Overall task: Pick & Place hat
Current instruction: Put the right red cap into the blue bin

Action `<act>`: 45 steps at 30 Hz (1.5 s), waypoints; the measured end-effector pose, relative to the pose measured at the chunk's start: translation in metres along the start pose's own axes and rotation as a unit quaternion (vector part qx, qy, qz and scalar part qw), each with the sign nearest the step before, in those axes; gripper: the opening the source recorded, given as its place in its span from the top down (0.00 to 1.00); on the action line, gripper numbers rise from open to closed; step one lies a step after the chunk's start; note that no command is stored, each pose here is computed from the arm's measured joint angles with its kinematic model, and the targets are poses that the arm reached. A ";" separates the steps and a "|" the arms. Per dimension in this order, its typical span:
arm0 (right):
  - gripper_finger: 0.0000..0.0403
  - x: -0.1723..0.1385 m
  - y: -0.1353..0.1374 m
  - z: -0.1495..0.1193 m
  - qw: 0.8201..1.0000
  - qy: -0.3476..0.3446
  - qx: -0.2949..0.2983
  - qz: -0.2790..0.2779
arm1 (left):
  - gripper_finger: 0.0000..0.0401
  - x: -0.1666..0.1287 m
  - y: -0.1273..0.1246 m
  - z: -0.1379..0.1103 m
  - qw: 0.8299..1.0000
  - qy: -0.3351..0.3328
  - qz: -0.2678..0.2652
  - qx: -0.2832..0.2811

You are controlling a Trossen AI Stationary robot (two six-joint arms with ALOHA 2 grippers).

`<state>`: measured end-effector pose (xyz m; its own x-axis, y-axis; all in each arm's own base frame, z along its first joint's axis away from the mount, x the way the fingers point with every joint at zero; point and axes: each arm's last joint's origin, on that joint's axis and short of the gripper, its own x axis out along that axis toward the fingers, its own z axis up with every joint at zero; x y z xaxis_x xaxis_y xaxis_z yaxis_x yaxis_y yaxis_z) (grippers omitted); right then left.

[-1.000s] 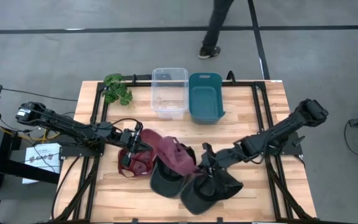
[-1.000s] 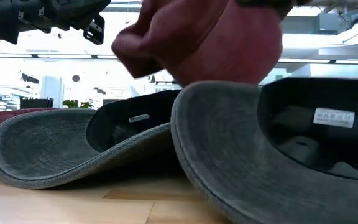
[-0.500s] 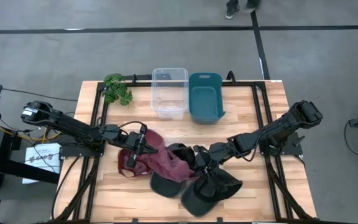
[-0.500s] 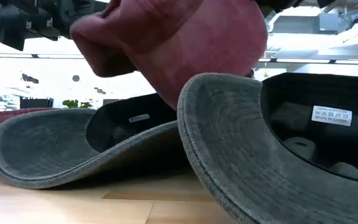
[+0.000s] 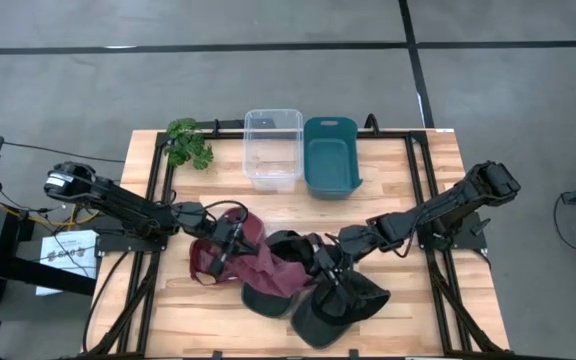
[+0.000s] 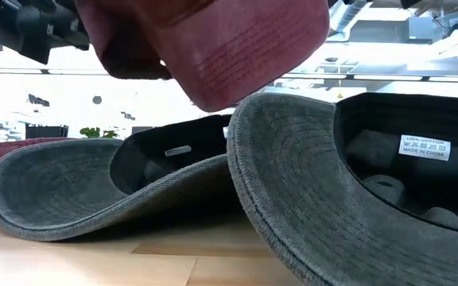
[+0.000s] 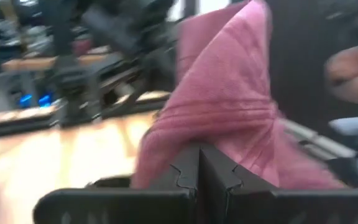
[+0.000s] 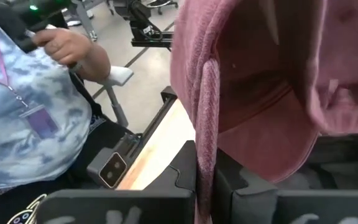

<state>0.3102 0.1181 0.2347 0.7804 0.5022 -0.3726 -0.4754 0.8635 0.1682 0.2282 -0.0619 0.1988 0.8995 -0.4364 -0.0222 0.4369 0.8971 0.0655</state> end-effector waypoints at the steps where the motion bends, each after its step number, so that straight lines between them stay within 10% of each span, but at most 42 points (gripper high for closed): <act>1: 0.99 0.000 -0.001 0.000 1.000 -0.001 0.001 -0.001 | 0.98 0.001 -0.002 0.003 1.000 -0.009 -0.017 0.002; 45: 0.99 -0.001 -0.013 0.003 0.997 -0.019 -0.005 -0.075 | 0.98 -0.010 -0.076 0.047 0.952 -0.126 -0.272 0.056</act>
<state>0.3168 0.1061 0.2355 0.8576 0.3688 -0.3584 -0.3562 0.9287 0.1034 0.1853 -0.1293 0.2411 0.5032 -0.8501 0.1553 0.8218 0.5263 0.2184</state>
